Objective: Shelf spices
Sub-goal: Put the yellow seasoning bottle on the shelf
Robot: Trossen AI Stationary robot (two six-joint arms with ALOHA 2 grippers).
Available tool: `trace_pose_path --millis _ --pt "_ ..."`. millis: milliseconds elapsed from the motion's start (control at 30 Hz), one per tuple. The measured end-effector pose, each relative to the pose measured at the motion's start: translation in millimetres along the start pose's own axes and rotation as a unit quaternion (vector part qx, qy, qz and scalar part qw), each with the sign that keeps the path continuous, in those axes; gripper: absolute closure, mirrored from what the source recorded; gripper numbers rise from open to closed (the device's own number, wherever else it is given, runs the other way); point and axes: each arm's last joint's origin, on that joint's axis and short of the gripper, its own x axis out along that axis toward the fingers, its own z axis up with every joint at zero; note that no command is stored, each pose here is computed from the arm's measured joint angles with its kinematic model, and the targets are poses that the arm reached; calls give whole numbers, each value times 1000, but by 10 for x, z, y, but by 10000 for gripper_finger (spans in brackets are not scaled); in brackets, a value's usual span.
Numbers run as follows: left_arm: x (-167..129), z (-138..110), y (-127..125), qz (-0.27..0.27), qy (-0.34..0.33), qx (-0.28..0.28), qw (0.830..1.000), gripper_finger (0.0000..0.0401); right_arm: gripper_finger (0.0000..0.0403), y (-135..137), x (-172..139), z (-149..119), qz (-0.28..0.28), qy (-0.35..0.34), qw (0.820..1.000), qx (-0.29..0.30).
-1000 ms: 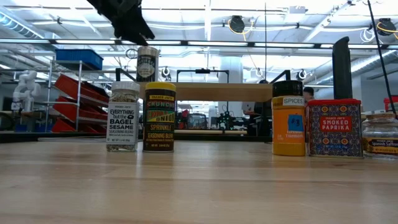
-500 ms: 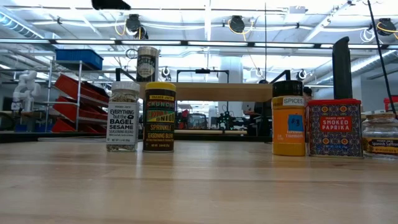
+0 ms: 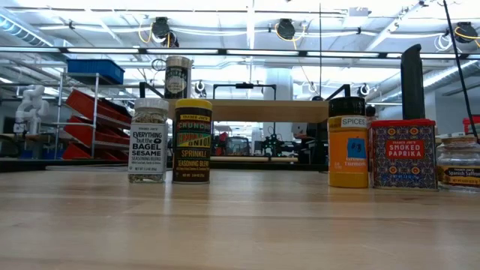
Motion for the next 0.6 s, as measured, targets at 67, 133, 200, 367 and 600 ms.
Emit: trace_pose_path --millis 67,133,200,367,600 --pt "5 -9 -20 -12 6 -6 1000 24 357 -20 203 -100 20 15 1000 -3" --pt "22 -21 -36 -21 14 -8 1000 24 332 -28 406 -200 28 35 999 -4" --pt "42 -32 -50 -29 22 -7 999 24 301 -24 598 -273 30 55 998 -4" --pt "50 -75 -59 -17 45 -4 999 24 223 -29 970 -347 34 104 994 -6" --pt "146 -217 -46 4 86 -7 996 24 151 -101 1276 -409 37 180 983 -15"
